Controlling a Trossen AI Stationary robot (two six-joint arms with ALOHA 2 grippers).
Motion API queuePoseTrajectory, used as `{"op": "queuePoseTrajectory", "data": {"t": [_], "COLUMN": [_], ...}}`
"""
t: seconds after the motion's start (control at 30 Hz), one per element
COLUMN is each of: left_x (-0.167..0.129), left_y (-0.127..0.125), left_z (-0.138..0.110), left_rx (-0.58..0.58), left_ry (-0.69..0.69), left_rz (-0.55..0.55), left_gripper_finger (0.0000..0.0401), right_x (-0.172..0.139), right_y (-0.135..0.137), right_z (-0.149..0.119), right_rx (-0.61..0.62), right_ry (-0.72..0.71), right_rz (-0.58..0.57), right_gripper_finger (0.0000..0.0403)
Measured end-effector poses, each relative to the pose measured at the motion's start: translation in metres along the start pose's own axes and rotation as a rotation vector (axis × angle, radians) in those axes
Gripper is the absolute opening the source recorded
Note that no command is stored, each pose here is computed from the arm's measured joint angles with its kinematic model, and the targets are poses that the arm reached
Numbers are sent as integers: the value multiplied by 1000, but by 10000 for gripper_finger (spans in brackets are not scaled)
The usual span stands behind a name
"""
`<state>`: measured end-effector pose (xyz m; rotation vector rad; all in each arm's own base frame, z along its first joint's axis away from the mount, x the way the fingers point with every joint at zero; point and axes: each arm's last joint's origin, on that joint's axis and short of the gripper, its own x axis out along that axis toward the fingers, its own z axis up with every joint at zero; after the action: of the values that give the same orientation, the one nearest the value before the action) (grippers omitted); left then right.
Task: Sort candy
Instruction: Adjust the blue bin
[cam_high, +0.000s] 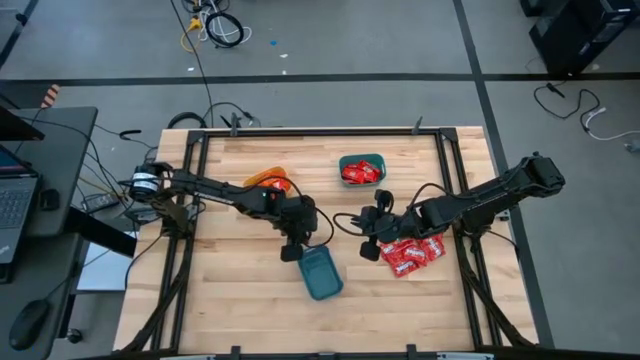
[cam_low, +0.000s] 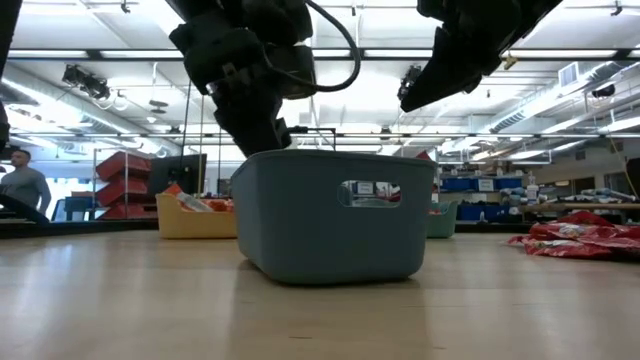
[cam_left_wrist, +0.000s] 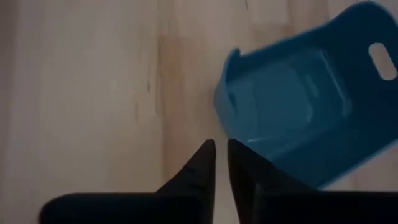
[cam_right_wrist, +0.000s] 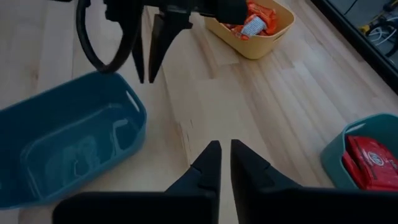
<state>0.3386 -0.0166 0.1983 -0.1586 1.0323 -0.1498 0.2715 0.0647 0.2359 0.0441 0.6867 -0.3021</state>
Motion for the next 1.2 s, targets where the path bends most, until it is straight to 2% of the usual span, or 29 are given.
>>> {"op": "queuePoseTrajectory", "data": {"t": [0.33, 0.63, 0.8, 1.03, 1.13, 1.2], "left_x": [3, 30, 29, 22, 19, 17], "left_y": [-5, 4, 16, 38, 50, 57], "left_z": [0, -6, -5, 6, 12, 13], "left_rx": [-61, -94, -52, 15, 13, 7], "left_ry": [8, 61, 51, -26, -81, -98], "left_rz": [-50, -7, 129, 303, 346, 358], "left_gripper_finger": [142, 158, 128, 37, 9, 6], "right_x": [0, 0, 0, 0, 0, 0], "right_y": [0, 0, 0, -2, -4, -5], "right_z": [0, -1, -2, -4, -7, -9], "right_rx": [-3, -7, -10, -26, -46, -53], "right_ry": [0, 7, 14, 41, 69, 84], "right_rz": [0, -1, -4, -18, -35, -48], "right_gripper_finger": [54, 55, 55, 55, 55, 55]}}
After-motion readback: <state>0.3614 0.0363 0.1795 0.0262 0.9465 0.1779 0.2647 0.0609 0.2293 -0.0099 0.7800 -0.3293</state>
